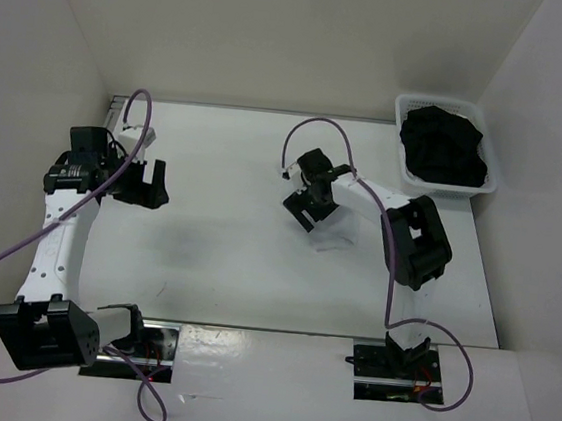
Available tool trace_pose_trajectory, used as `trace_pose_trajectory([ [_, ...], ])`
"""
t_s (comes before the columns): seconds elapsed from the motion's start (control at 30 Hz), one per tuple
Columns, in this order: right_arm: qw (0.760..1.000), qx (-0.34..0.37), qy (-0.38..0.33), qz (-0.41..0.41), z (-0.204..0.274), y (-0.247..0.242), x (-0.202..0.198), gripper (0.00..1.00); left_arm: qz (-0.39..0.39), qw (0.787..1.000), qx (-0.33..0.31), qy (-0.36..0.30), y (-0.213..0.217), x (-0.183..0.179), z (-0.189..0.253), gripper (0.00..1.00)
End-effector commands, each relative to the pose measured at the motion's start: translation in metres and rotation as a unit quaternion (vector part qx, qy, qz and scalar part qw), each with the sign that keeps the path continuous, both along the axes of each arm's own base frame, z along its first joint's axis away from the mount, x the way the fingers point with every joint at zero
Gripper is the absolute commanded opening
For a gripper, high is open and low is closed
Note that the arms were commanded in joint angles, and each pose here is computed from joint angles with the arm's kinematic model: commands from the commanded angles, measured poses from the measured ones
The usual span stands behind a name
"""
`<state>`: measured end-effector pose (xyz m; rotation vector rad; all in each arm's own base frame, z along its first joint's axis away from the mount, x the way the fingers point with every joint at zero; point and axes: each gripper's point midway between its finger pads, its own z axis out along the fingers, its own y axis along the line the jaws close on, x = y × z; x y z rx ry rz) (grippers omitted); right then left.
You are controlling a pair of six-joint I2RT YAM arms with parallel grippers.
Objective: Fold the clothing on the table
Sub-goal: Flatten the skirt out
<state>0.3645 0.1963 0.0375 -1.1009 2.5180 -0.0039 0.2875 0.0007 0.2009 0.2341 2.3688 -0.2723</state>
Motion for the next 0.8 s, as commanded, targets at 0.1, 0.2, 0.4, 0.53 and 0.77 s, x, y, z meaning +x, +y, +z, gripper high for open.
trace_pose_trajectory([
  [0.1,0.999,-0.020,-0.042,-0.004,-0.011,0.018,0.024,0.61,0.004,1.000,0.016,-0.018,0.002,-0.010,0.005,1.00],
  [0.2,0.998,-0.018,-0.055,0.006,-0.005,0.032,0.027,0.12,0.007,1.000,0.020,-0.022,0.003,-0.013,0.006,1.00],
  [0.4,0.990,0.086,-0.047,0.103,0.072,0.103,-0.001,0.00,0.005,0.999,0.018,-0.027,0.001,-0.014,0.009,1.00],
  [0.53,0.974,0.121,0.007,0.191,0.081,0.124,-0.041,0.00,0.002,1.000,0.014,-0.028,0.000,-0.014,0.009,1.00],
  [0.77,0.981,0.070,-0.009,0.182,0.075,0.098,-0.047,0.88,0.002,1.000,0.014,-0.028,0.000,-0.012,0.010,1.00],
])
